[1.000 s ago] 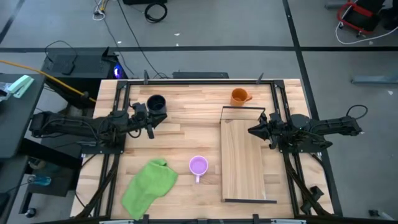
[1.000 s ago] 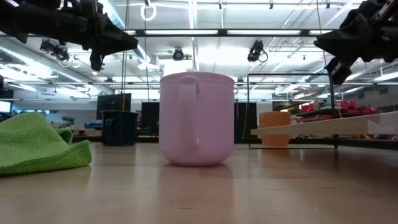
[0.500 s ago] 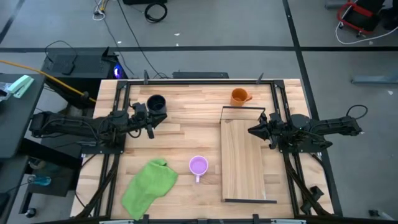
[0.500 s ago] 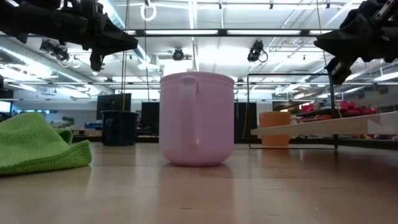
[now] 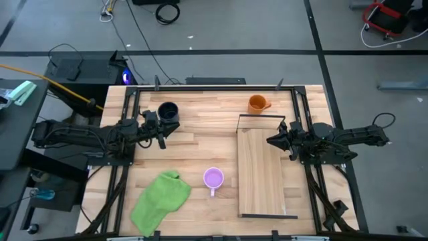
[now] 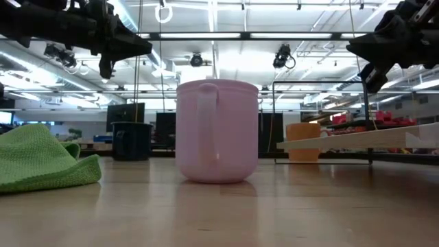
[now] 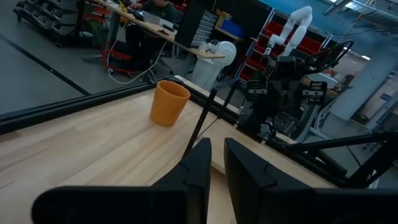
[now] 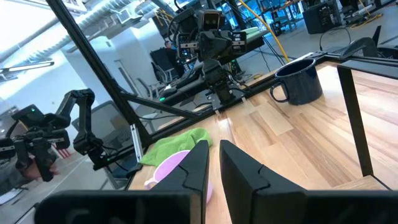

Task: Stack small to large cups/mugs on shelf

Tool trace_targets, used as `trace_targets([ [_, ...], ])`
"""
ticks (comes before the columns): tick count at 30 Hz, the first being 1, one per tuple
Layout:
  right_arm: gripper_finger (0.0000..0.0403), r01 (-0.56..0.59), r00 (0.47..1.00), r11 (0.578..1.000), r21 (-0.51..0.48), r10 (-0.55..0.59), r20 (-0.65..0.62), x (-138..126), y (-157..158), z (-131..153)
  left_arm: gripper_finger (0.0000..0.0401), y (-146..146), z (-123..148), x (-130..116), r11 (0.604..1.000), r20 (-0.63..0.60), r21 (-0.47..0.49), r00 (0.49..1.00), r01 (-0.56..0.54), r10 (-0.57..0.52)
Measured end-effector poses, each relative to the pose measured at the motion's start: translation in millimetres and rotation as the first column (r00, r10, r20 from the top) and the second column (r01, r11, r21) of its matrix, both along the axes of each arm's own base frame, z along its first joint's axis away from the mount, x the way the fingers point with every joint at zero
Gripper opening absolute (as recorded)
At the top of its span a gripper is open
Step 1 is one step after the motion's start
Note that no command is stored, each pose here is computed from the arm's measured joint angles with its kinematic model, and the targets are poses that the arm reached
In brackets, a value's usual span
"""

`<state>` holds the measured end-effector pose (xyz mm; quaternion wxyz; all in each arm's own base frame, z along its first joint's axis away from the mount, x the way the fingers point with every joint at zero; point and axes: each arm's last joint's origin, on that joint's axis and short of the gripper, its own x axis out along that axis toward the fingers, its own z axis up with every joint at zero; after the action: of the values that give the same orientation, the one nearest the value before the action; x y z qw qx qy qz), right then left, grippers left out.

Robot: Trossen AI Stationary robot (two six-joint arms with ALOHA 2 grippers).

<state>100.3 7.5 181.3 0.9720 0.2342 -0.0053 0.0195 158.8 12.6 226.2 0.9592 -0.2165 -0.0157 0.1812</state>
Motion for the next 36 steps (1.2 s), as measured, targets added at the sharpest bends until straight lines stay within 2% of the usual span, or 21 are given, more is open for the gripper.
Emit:
trace_targets([
  [27, 0.0046, 0.000, 1.000, 1.000, 0.006, 0.000, 0.001, 0.0, 0.0, 0.1, 0.0052, 0.0, 0.0, 0.0, 1.000, 0.000, 0.000, 1.000, 0.000, 0.000],
  [31, 0.0046, -0.002, 1.000, 0.995, 0.097, 0.002, -0.001, 0.0, 0.0, 0.2, 0.0052, -0.1, 0.0, 0.0, 1.000, 0.001, -0.002, 1.000, 0.000, 0.000],
  [36, 0.0046, -0.006, 1.000, 0.970, 0.245, 0.006, -0.001, 0.0, 0.0, 0.7, 0.0052, 0.0, 0.5, 0.0, 0.998, 0.027, -0.060, 1.000, -0.003, 0.004],
])
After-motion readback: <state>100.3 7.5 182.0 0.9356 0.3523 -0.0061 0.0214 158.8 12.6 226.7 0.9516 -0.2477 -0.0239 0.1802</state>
